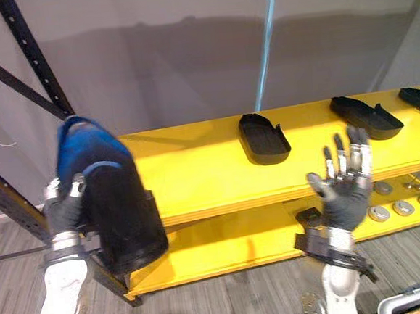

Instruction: Walk over and take plastic housings, then place them on the shelf

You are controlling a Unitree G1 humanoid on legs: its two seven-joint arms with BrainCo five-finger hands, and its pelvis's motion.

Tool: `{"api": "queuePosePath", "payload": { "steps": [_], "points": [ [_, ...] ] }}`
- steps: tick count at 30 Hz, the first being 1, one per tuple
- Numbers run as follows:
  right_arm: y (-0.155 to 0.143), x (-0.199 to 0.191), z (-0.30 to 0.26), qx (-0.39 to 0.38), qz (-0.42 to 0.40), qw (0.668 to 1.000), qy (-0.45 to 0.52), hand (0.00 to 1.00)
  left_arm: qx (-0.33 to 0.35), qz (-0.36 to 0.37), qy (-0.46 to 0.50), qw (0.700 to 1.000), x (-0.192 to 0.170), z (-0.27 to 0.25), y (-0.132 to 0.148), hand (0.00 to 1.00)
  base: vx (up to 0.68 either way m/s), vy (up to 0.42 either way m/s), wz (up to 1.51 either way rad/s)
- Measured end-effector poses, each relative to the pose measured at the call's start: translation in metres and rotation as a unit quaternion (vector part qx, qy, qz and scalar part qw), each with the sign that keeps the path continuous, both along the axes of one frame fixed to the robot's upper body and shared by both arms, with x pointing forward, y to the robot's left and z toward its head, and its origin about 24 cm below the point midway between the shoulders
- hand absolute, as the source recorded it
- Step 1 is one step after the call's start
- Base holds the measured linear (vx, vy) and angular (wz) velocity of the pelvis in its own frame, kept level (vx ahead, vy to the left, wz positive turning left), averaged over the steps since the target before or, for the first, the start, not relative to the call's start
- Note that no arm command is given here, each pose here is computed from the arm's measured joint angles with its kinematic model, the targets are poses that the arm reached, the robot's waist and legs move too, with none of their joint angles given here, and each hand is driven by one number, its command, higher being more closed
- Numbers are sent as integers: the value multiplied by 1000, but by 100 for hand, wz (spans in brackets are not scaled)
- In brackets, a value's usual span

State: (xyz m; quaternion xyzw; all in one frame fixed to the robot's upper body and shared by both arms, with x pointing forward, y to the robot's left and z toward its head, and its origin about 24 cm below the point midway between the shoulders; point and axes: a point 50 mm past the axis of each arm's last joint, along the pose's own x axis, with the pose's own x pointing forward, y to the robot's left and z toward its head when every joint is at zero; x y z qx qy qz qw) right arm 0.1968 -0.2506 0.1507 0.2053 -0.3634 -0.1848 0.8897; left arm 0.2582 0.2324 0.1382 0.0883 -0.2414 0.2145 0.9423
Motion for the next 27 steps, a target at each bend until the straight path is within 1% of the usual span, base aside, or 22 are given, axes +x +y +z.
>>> {"api": "queuePosePath", "payload": {
  "steps": [1,2,3,4,5,6,7,9,10,12,13,15,18,19,22,23,27],
  "points": [
    [-11,-5,-11,14,-21,999,21,0,-2,9,5,1000,1,-2,3,100,50,-14,-2],
    [-24,-12,-31,24,-53,996,68,0,-3,16,11,1000,2,-4,7,100,43,-10,-3],
    [-30,-15,-43,28,-67,992,99,0,-1,18,13,1000,4,-3,8,100,32,-9,-4],
    [-38,-21,-71,21,-96,979,179,0,5,18,10,1000,7,1,10,100,10,-6,-10],
    [-41,-28,-103,22,-106,958,265,0,12,16,0,1000,11,9,12,100,-2,-5,-8],
    [-41,-32,-120,25,-106,945,308,0,11,12,-9,1000,14,14,12,100,-21,-8,-5],
    [-39,-43,-152,38,-100,917,384,0,15,3,-36,999,20,31,12,100,-44,-16,1],
    [-28,-61,-196,61,-90,867,487,0,-4,-34,-102,994,28,69,12,100,-71,-23,-2],
    [-24,-65,-206,68,-85,854,508,0,-6,-42,-121,992,30,79,12,100,-68,-16,-10],
    [-12,-79,-236,93,-67,812,572,0,-34,-85,-171,981,40,110,8,100,-78,-10,-26],
    [-9,-81,-242,97,-60,803,585,0,-37,-95,-179,979,42,117,7,100,-92,-10,-24],
    [7,-86,-262,106,-20,772,627,0,-45,-133,-202,969,52,142,1,100,-93,-17,-8],
    [23,-90,-276,84,37,739,667,0,-62,-154,-198,966,66,160,5,100,-90,-17,-13],
    [23,-91,-277,76,43,735,672,0,-67,-156,-198,965,69,164,7,100,-42,-17,-14],
    [25,-97,-283,61,61,716,693,0,-76,-154,-190,967,82,187,19,100,-20,-12,-7],
    [26,-102,-287,65,66,706,702,0,-81,-143,-185,969,86,194,27,100,15,-12,-4],
    [30,-111,-294,79,79,686,719,0,-76,-118,-164,976,91,214,47,100,46,-4,-7]
  ]
}}
